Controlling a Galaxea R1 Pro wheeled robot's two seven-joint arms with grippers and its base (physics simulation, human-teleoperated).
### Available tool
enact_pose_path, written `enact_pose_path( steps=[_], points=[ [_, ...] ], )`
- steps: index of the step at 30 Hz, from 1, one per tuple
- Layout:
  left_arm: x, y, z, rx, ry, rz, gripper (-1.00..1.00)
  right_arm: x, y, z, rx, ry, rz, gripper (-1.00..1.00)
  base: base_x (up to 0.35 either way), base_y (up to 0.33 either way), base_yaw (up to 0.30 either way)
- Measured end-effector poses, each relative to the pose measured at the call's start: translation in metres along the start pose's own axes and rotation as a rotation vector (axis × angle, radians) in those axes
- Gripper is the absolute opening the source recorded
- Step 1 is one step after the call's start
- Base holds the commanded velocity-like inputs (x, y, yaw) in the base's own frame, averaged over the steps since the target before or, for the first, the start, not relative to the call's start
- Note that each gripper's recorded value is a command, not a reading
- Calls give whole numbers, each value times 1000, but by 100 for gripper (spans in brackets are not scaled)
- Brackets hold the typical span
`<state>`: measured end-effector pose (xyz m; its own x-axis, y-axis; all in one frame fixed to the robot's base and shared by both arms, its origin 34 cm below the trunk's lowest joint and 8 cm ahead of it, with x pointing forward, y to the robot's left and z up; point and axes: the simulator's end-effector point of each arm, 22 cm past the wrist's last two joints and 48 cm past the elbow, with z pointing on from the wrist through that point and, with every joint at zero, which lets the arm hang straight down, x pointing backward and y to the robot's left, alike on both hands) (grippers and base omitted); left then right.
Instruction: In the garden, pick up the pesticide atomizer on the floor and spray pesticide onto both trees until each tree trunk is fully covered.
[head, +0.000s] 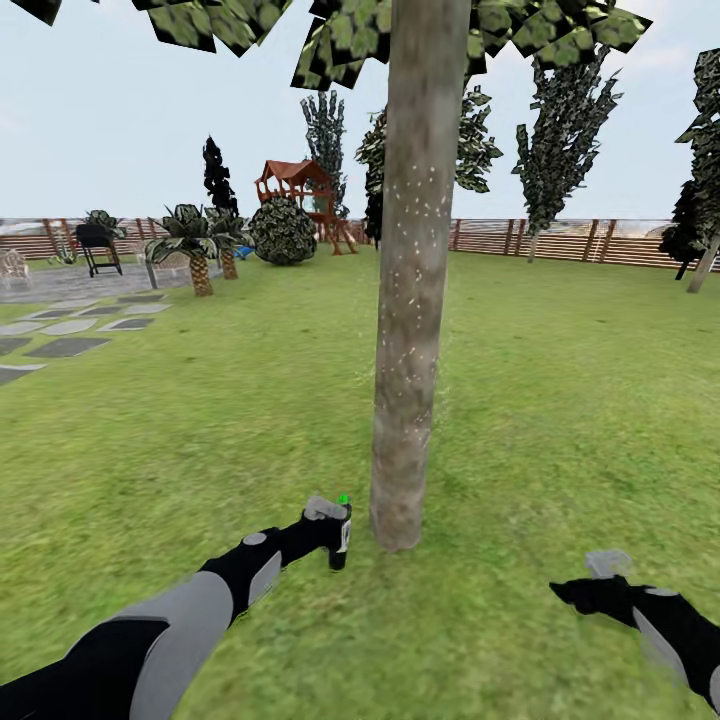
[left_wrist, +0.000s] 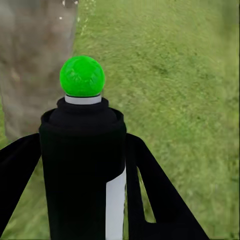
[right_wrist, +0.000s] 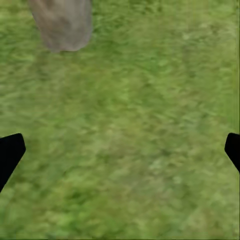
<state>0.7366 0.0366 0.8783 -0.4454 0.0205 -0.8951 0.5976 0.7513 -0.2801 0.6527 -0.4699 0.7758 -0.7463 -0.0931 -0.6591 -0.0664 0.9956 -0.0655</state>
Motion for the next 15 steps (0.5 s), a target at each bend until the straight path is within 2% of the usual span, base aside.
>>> enact_pose_path(
  steps=[2,4,6,8,10,11,13,15],
  points=[
    [-15,-21,-1,107,-17,21,-100,-39,25,-8,-166,-19,14,100,0,0,0],
    [-18,-38,-3,195,3,12,-100,-84,51,-23,-332,-58,19,100,0,0,0],
    [-19,-47,-5,235,15,8,-100,-132,73,-43,-462,-112,11,100,0,0,0],
    [-19,-51,-6,255,21,7,-100,-169,92,-64,-579,-135,15,100,0,0,0],
    [-18,-59,-8,293,25,9,-100,-198,104,-80,-637,-164,0,100,0,0,0],
    [-18,-68,-11,336,29,10,-100,-218,113,-91,-666,-194,-22,-100,0,0,0],
    [-18,-78,-14,381,30,9,-100,-242,138,-111,-736,-214,-53,-100,0,0,0],
    [-18,-81,-15,396,30,7,-100,-258,166,-126,-804,-224,-77,-100,0,0,0]
  ],
)
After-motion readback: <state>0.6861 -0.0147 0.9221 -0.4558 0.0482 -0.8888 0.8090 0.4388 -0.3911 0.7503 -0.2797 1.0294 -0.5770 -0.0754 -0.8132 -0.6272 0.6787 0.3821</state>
